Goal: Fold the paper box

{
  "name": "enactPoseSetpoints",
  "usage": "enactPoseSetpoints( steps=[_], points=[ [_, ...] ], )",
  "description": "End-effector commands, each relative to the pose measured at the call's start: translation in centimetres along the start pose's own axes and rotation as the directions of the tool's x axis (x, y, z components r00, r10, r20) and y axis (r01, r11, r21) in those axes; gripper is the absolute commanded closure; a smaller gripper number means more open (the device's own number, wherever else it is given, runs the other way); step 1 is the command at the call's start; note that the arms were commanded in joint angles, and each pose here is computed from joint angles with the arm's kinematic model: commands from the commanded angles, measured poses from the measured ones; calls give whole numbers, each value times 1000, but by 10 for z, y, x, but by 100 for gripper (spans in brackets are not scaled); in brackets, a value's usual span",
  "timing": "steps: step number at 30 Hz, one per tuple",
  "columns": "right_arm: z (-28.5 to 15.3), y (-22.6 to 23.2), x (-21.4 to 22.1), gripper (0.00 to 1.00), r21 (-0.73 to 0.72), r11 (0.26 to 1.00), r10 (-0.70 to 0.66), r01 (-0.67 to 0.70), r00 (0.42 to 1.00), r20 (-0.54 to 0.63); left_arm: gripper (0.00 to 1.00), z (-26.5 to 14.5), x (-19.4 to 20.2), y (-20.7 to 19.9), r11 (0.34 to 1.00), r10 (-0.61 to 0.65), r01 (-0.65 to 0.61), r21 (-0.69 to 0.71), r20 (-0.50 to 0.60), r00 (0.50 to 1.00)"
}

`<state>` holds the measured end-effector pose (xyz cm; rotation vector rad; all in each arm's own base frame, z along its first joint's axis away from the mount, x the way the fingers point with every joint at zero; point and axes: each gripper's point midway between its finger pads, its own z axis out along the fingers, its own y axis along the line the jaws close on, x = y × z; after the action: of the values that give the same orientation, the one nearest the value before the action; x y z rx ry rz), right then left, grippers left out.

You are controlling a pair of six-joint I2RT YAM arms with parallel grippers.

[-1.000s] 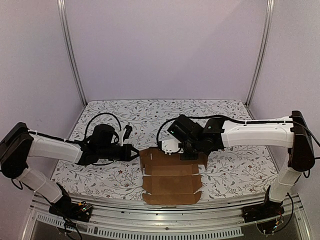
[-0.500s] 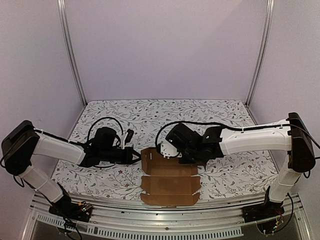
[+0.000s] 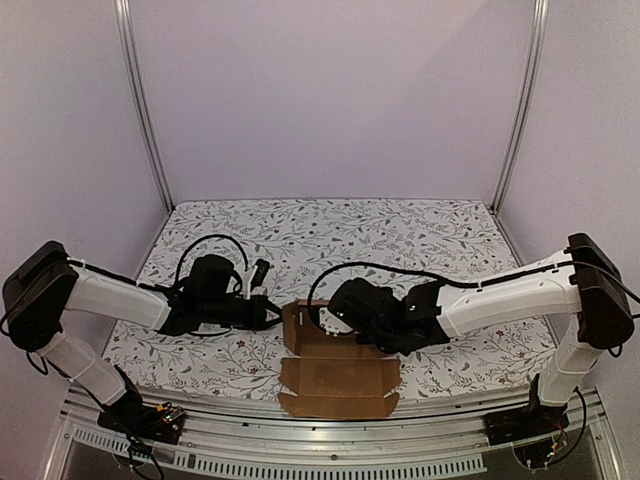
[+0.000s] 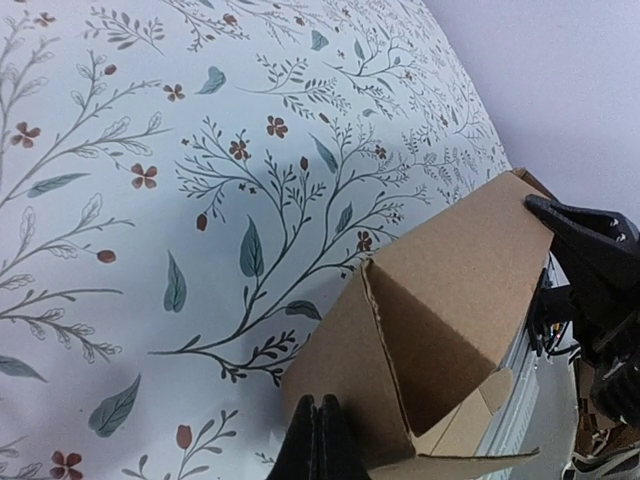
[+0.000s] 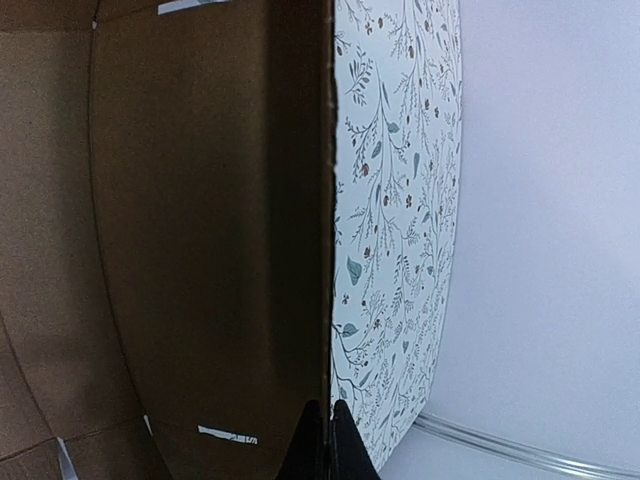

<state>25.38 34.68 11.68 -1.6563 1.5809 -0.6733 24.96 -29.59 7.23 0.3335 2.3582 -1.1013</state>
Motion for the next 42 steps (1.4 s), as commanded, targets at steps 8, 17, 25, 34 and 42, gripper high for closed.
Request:
enactPoseSetpoints(
  steps=[8, 17, 25, 34, 42],
  points=[
    [-18, -23, -11, 100, 225, 974, 20, -21, 1000, 8, 100, -3, 19, -16, 997, 63, -61, 37, -38, 997],
    [-27, -21, -15, 100, 299, 954, 6, -13, 1000, 24, 100, -9, 21, -9, 997, 74, -75, -8, -28, 997],
    [-24, -13, -13, 100, 352, 936, -19, 20, 1000, -5, 100, -11, 22, -6, 996, 82, -82, -24, -29, 996],
    [-20, -3, -10, 100, 374, 926, -53, 57, 998, -23, 100, -14, 24, -2, 995, 90, -91, -46, -36, 995],
    [-20, 4, -13, 100, 384, 920, -79, 81, 997, -22, 100, -15, 21, 1, 991, 109, -111, -70, -34, 993]
  ],
)
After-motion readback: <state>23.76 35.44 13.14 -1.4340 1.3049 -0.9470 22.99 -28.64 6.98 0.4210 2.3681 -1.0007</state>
